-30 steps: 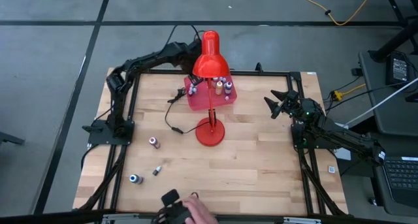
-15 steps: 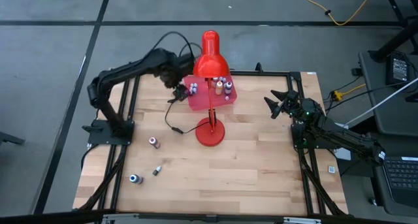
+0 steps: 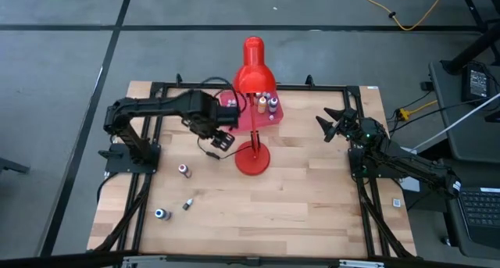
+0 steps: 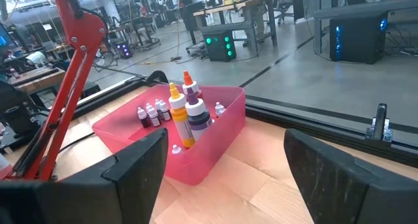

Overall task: Pick & Place food coloring
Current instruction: Put the small purple food coloring bottle into the red bin

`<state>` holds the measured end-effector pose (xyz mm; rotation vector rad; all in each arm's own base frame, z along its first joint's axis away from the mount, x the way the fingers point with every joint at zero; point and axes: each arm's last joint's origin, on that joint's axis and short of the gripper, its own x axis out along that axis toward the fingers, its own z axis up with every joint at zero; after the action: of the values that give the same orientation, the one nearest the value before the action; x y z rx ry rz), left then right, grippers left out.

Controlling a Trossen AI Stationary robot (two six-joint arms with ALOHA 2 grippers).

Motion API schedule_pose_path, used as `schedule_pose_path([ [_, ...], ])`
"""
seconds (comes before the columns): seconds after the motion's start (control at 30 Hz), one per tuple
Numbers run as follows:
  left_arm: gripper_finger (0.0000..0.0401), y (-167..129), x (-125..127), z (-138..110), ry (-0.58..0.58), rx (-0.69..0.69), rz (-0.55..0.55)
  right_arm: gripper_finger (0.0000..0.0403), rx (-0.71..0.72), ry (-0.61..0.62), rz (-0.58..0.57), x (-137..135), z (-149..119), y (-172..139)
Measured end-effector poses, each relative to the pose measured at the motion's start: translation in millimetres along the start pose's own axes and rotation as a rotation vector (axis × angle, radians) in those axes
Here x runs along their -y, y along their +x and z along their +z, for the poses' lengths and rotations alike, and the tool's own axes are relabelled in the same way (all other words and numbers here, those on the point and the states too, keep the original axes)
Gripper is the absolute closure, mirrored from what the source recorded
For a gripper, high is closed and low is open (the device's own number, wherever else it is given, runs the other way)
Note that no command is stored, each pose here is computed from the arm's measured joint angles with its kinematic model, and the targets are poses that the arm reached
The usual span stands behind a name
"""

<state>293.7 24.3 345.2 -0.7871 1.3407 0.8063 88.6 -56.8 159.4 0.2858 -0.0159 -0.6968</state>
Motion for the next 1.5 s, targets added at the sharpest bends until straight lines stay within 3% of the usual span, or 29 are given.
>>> schedule_pose_path([
  [0.2,0.0171,4,19,-23,-0.064,-0.041,-0.007,0.0097,0.0,-0.001,0.0,0,0,0],
  [0.37,0.0173,19,44,-44,-0.045,-0.142,0.007,0.0097,0.001,-0.001,0.0,0,0,0],
  [0.67,0.0178,68,82,-60,0.084,-0.396,0.065,0.0097,0.0,0.0,0.0,0,0,0],
  [0.93,0.0178,112,102,-64,0.237,-0.517,0.12,0.0097,0.0,0.001,0.0,0,0,0],
  [1.2,0.0177,148,99,-86,0.296,-0.638,0.202,0.0097,0.0,-0.001,0.0,0,0,0],
  [1.5,0.0176,188,86,-97,0.252,-0.722,0.172,0.0097,0.0,0.0,0.0,0,0,0],
])
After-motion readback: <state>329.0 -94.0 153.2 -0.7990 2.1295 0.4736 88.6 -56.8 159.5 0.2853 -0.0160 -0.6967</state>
